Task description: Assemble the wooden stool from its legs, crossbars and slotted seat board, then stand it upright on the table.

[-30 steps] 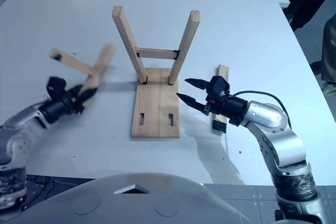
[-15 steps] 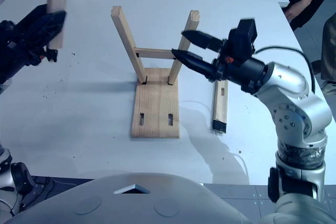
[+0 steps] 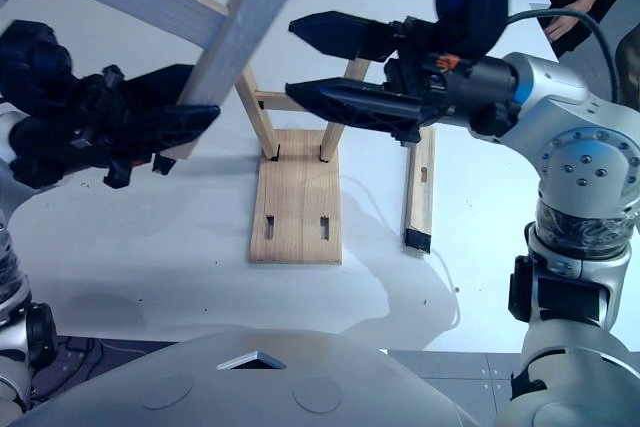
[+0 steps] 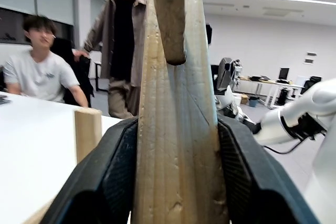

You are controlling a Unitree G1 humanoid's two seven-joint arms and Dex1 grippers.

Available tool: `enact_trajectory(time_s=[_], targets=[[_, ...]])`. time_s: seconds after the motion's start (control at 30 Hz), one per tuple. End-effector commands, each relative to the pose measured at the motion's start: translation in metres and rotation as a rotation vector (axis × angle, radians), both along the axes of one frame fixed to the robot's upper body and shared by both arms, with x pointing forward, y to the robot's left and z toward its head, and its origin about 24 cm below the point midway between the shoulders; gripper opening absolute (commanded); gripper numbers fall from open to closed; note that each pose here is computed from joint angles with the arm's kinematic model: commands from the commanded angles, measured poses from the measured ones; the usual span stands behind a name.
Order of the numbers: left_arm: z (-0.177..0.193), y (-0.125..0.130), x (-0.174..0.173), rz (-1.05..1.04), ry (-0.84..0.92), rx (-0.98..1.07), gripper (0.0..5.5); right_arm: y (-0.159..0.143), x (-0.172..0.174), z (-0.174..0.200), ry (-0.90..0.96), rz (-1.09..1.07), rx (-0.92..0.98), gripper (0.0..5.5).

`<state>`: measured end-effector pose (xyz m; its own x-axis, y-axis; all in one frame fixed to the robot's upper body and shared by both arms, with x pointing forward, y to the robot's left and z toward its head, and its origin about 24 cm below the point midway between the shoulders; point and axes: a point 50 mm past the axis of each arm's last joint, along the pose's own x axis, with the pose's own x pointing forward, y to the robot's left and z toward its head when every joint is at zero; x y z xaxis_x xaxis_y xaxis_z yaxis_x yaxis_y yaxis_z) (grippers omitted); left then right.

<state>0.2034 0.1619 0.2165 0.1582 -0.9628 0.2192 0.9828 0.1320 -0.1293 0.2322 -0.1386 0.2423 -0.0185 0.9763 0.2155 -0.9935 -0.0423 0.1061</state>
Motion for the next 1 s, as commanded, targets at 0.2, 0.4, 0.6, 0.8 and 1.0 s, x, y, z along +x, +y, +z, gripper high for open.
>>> enact_trajectory(time_s=[0.2, 0.4, 0.6, 0.8, 1.0], targets=[[-0.012, -0.009, 0.000, -0.038, -0.014, 0.061, 2.03, 0.018, 0.005, 0.004, -0.028, 0.058, -0.030, 3.58], [-0.017, -0.009, 0.000, -0.029, -0.014, 0.078, 2.03, 0.020, 0.005, 0.000, -0.046, 0.066, -0.072, 3.34], [-0.017, -0.008, 0.003, 0.001, -0.023, 0.081, 2.03, 0.020, 0.002, -0.008, -0.066, 0.082, -0.135, 2.29], [-0.019, -0.007, 0.004, 0.018, -0.027, 0.087, 2.03, 0.019, 0.002, -0.010, -0.082, 0.082, -0.157, 2.12], [-0.027, -0.005, 0.016, 0.106, 0.001, 0.157, 2.48, 0.020, 0.003, -0.009, -0.100, 0.063, -0.137, 2.11]])
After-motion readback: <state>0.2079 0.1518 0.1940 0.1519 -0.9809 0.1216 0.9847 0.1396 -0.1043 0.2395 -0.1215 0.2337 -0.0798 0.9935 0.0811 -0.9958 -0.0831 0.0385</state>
